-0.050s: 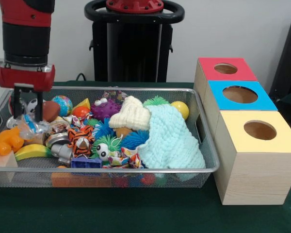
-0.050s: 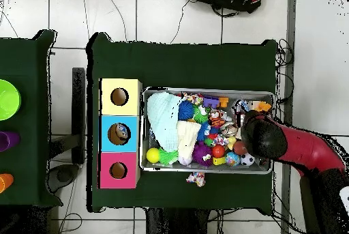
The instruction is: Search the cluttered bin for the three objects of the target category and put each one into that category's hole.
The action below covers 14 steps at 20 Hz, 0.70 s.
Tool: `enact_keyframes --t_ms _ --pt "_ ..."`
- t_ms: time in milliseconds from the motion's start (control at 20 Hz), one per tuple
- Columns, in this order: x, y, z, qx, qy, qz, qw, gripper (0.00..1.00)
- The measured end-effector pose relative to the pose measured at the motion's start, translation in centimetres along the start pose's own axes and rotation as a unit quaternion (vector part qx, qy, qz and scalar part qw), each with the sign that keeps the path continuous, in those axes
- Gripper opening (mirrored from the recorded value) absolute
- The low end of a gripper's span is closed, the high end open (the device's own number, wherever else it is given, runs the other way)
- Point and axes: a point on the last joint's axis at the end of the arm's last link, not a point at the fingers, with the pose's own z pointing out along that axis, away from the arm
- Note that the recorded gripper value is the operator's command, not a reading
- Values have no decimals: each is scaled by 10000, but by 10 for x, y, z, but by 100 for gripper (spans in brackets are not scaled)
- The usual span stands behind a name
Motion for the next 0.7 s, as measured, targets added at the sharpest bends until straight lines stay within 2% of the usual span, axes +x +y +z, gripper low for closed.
enact_keyframes --t_ms 300,350,500,550,700 --pt "-7 14 -25 -165 21 156 9997 0" --pt "-7 23 -35 -212 30 193 9996 0" --pt "-8 34 -43 -261 41 193 9995 0" --pt "-8 49 -51 -318 63 156 9994 0" --pt "-8 66 -58 -375 82 99 9992 0"
